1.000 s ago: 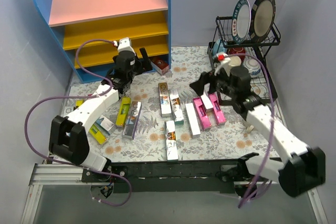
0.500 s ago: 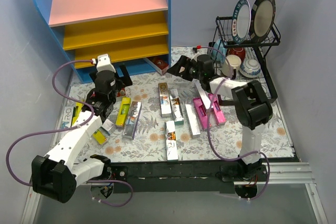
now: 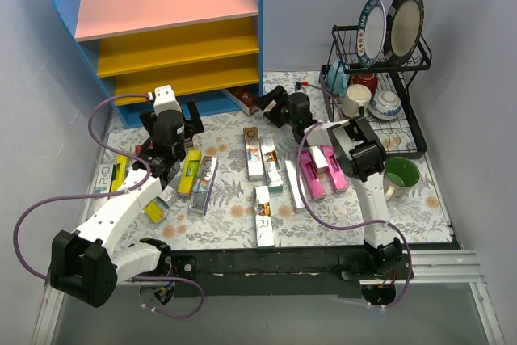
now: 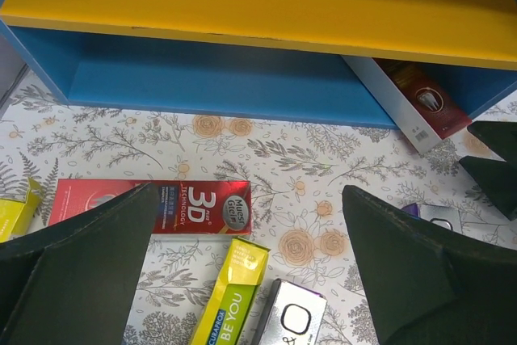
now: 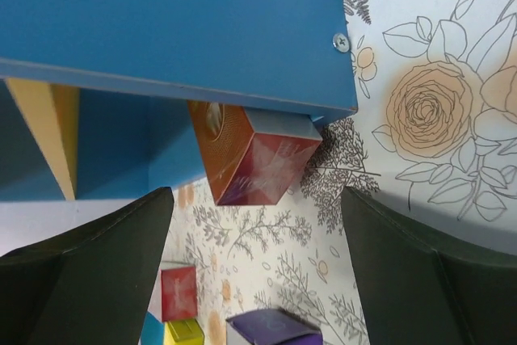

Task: Place and organize the toothpastes onto the shelf
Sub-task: Adjust the toothpaste on the shelf.

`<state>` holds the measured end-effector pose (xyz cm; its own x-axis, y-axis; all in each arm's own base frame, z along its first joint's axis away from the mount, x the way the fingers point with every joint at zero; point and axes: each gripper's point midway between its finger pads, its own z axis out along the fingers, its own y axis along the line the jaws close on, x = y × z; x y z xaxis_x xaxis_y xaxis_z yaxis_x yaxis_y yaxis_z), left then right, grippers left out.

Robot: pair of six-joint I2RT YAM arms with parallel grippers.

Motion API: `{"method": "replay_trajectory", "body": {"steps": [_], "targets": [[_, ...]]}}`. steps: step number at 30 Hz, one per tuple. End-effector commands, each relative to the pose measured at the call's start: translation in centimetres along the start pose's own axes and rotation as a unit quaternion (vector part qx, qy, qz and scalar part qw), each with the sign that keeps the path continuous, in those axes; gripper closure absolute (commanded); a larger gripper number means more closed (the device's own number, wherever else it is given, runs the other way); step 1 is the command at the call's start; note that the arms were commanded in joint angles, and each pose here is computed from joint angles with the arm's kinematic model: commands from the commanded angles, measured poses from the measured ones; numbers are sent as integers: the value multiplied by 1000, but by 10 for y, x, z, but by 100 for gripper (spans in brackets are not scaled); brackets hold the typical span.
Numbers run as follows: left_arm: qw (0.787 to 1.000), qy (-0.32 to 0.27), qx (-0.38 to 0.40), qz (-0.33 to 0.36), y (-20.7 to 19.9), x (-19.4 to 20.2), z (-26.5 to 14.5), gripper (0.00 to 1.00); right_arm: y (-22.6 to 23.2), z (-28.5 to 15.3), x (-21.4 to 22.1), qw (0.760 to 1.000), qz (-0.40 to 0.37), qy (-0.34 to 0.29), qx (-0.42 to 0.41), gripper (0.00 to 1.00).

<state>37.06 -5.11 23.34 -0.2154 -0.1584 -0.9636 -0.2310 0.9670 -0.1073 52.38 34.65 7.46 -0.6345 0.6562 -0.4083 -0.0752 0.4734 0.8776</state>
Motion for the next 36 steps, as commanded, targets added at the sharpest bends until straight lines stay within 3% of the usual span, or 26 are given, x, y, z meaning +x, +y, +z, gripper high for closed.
{"method": "replay_trajectory", "body": {"steps": [1, 8, 20, 23, 30, 36], "targets": [[1000, -14, -18, 9, 6, -5, -1, 2, 21, 19, -6, 998, 46, -39, -37, 8], [1000, -12, -13, 10, 2, -3, 0, 2, 10, 27, 16, 995, 88, -35, -30, 18], [1000, -13, -7, 6, -1, -3, -1, 2, -11, 38, 17, 985, 146, -88, -6, 34], [1000, -12, -5, 6, -3, -2, -1, 2, -14, 35, 14, 983, 152, -106, -1, 44], [1000, -14, -1, 6, -6, -3, -3, 2, 7, 24, 7, 973, 174, -149, -27, 63], [1000, -14, -2, 6, -6, -3, -4, 2, 25, 10, 4, 959, 194, -206, -29, 69]]}}
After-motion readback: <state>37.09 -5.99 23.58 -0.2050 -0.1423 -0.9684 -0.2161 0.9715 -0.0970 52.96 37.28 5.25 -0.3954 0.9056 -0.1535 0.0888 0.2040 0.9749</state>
